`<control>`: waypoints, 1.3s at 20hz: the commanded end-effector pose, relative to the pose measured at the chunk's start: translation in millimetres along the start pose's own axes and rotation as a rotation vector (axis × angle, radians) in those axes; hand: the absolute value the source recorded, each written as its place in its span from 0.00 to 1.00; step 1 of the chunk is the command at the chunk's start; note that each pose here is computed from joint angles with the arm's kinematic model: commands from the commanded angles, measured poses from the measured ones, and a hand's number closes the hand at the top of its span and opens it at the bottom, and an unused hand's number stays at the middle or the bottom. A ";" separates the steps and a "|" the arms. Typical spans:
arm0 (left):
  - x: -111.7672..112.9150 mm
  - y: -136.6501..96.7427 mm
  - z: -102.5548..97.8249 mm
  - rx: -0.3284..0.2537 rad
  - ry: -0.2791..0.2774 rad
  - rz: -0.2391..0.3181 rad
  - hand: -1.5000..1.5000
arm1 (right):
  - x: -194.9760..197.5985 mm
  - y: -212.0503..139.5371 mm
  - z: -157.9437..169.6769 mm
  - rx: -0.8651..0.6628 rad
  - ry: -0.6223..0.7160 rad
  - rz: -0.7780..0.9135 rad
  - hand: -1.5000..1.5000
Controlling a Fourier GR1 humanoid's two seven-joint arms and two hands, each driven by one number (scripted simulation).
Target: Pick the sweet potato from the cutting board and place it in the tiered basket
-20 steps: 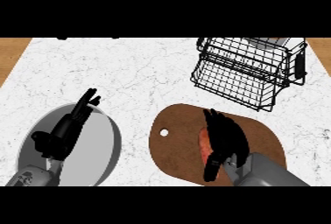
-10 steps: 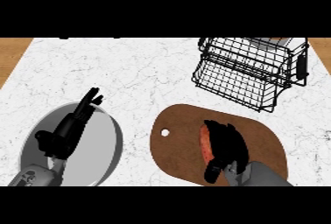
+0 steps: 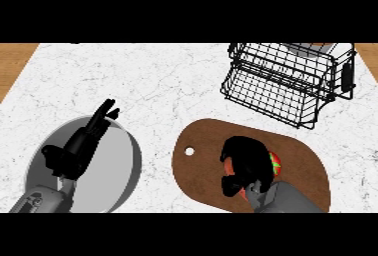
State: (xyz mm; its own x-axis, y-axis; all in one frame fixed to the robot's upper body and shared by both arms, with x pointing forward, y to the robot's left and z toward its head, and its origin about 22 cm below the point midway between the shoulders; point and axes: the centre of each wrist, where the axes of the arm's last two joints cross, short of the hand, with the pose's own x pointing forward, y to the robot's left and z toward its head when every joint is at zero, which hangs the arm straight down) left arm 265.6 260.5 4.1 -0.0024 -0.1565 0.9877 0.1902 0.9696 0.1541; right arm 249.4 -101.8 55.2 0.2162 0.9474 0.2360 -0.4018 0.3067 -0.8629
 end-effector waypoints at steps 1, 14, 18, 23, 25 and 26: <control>-24.0 -14.7 7.0 0.013 0.014 0.040 0.50 | -1.8 -1.9 -2.4 -0.022 0.062 -0.002 1.00; -25.2 -13.5 23.2 0.046 0.017 0.060 0.50 | -301.3 -131.0 6.6 -0.379 0.322 0.013 1.00; -5.5 -14.7 9.2 0.037 0.029 0.069 0.50 | -300.1 -155.4 11.2 -0.495 0.153 -0.302 1.00; -22.3 -17.5 11.4 0.029 0.041 0.066 0.50 | -285.5 -189.7 37.4 -0.637 -0.029 -0.429 1.00; -4.6 -17.4 4.4 0.019 0.020 0.069 0.50 | -266.8 -218.7 55.7 -0.648 -0.052 -0.381 1.00; -21.3 -19.7 4.6 0.012 0.036 0.048 0.50 | -268.1 -230.4 56.4 -0.668 -0.088 -0.418 1.00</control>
State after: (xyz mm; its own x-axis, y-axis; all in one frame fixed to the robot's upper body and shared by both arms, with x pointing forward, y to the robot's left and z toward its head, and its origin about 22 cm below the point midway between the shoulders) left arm 257.2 266.1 2.4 0.0075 -0.1463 0.9892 0.1568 0.9772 0.1433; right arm 235.9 -419.5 177.9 0.2444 0.7858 0.5681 0.2585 0.5119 -0.8192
